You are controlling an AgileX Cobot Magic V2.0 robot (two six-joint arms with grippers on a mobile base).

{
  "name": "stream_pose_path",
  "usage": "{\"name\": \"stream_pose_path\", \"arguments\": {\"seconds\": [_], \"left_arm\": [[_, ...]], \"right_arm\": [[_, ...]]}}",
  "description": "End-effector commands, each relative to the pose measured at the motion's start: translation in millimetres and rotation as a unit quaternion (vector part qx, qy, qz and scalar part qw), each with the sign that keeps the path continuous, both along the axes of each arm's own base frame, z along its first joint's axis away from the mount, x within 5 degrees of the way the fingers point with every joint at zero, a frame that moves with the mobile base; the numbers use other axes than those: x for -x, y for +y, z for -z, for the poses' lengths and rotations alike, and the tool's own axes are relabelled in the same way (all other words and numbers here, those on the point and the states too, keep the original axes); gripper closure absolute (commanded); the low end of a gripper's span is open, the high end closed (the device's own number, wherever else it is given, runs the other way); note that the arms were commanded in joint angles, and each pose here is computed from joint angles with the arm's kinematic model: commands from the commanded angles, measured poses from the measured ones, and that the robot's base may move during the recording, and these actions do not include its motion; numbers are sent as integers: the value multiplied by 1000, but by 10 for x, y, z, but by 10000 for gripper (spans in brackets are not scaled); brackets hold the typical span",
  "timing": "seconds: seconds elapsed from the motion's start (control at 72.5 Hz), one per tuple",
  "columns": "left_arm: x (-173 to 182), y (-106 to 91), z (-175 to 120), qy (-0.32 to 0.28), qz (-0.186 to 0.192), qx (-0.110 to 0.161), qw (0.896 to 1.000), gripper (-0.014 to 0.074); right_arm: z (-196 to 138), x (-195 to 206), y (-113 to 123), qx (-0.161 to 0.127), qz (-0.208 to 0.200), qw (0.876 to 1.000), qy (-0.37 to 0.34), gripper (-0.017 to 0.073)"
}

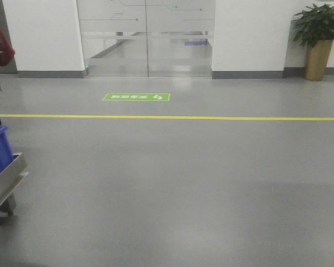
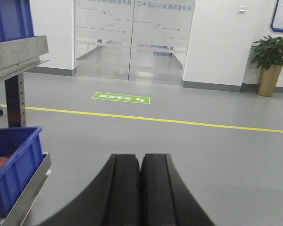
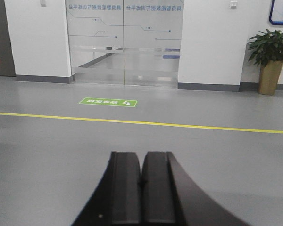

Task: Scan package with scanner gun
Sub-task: 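Drive forward toward the glass doors and turn toward the red table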

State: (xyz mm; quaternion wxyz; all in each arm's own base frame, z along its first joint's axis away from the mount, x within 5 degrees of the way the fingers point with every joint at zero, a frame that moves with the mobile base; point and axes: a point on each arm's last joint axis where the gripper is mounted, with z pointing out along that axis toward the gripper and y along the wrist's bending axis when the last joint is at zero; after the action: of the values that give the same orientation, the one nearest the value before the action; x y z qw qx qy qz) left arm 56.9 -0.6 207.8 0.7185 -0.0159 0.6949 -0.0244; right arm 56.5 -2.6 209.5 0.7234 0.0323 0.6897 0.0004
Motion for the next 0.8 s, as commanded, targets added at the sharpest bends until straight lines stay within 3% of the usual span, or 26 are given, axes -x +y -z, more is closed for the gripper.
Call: {"name": "stream_pose_path", "arguments": {"seconds": [0.0, 0.097, 0.786], "left_arm": [[5, -4, -22, -9, 3, -3, 1000, 705], [5, -4, -22, -9, 3, -3, 1000, 705], [5, -4, -22, -9, 3, -3, 1000, 705]], "right_arm": [[-17, 4, -24, 6, 22, 1000, -9, 727], [-17, 6, -40, 6, 36, 999, -9, 727], [-17, 6, -39, 6, 35, 999, -9, 727]]}}
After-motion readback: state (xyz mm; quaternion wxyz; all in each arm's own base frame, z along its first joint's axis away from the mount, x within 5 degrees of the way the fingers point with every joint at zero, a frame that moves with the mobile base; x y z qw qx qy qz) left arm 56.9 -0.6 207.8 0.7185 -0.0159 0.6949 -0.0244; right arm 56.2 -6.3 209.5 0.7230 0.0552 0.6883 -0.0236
